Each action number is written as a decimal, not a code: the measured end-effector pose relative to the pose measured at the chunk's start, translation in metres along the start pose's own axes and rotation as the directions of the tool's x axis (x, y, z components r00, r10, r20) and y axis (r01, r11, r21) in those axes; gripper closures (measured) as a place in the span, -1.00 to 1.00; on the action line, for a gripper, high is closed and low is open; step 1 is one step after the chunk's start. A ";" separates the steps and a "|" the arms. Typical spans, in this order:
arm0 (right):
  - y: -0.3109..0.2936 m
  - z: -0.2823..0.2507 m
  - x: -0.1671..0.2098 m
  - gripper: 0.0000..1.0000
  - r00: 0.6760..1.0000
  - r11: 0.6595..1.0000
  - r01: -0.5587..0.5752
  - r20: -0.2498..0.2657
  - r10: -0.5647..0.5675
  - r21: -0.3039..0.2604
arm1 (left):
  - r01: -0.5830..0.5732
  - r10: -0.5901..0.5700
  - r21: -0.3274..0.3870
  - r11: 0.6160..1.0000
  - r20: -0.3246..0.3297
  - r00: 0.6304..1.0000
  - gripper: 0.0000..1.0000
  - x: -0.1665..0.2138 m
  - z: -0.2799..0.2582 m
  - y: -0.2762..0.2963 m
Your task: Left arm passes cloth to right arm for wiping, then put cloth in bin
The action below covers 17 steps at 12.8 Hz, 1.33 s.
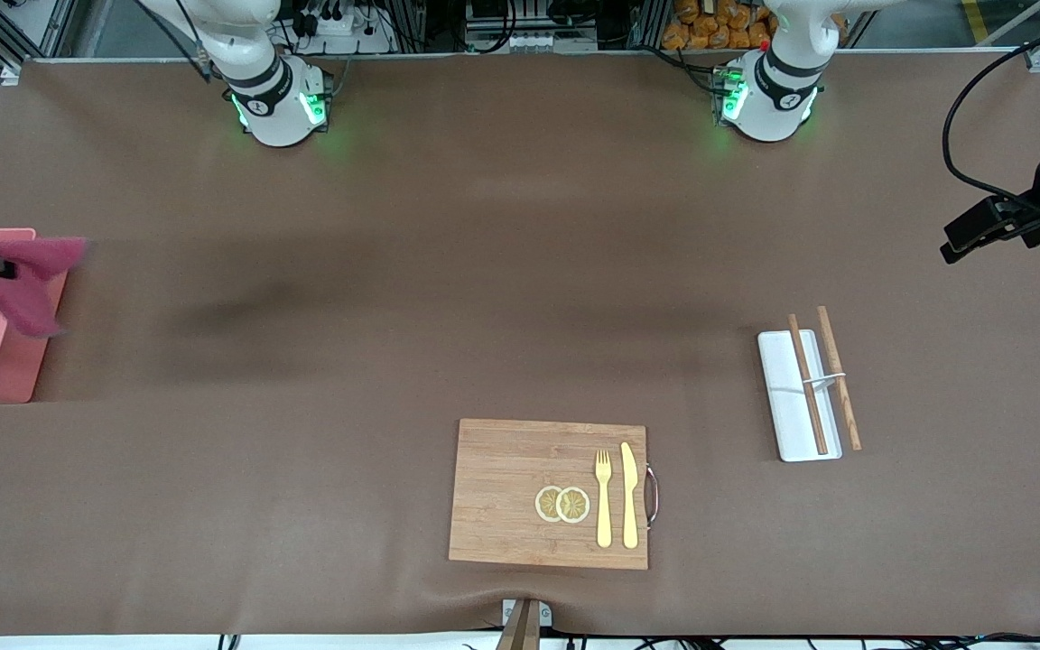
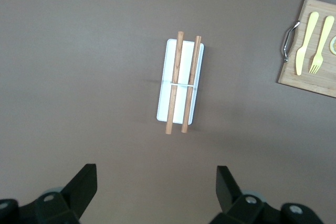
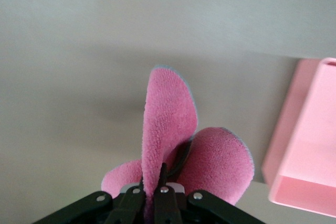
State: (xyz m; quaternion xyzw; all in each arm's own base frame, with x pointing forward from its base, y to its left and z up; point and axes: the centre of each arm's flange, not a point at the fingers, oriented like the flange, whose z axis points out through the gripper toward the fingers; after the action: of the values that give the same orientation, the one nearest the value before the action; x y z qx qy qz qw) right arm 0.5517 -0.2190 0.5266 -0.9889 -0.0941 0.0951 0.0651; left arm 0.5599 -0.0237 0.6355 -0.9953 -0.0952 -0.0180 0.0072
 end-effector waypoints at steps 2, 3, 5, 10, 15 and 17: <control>0.070 0.021 -0.028 0.96 0.999 1.000 -0.010 0.039 0.010 -0.010 | 0.000 0.000 0.000 1.000 0.000 1.000 -1.00 0.000 0.000 0.000; 0.105 0.033 -0.038 0.96 0.998 0.999 -0.019 0.056 0.021 -0.036 | 0.000 0.000 0.000 1.000 0.000 1.000 -1.00 0.000 0.000 0.000; 0.161 0.054 -0.047 0.96 0.998 0.993 -0.015 0.060 0.022 -0.119 | 0.001 -0.001 0.000 1.000 0.000 1.000 -1.00 0.000 0.000 0.000; 0.239 0.108 -0.055 0.85 0.999 0.983 0.030 0.033 -0.024 -0.181 | 0.001 -0.001 0.000 1.000 0.001 1.000 -1.00 0.000 0.000 -0.001; 0.248 0.099 -0.051 -0.27 0.998 0.975 0.063 -0.018 -0.068 -0.211 | 0.001 -0.001 0.001 1.000 0.003 1.000 -1.00 0.000 0.001 0.000; 0.215 0.088 -0.019 -0.72 0.992 0.979 0.103 -0.048 -0.114 -0.177 | -0.001 0.001 0.001 1.000 0.003 1.000 -1.00 0.000 0.001 0.000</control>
State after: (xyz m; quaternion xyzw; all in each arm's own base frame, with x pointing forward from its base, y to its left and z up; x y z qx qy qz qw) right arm 0.5530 -0.4219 0.4127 -0.9865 -0.1539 0.0540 -0.0137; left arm 0.5598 -0.0241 0.6342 -0.9953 -0.0949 -0.0166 0.0074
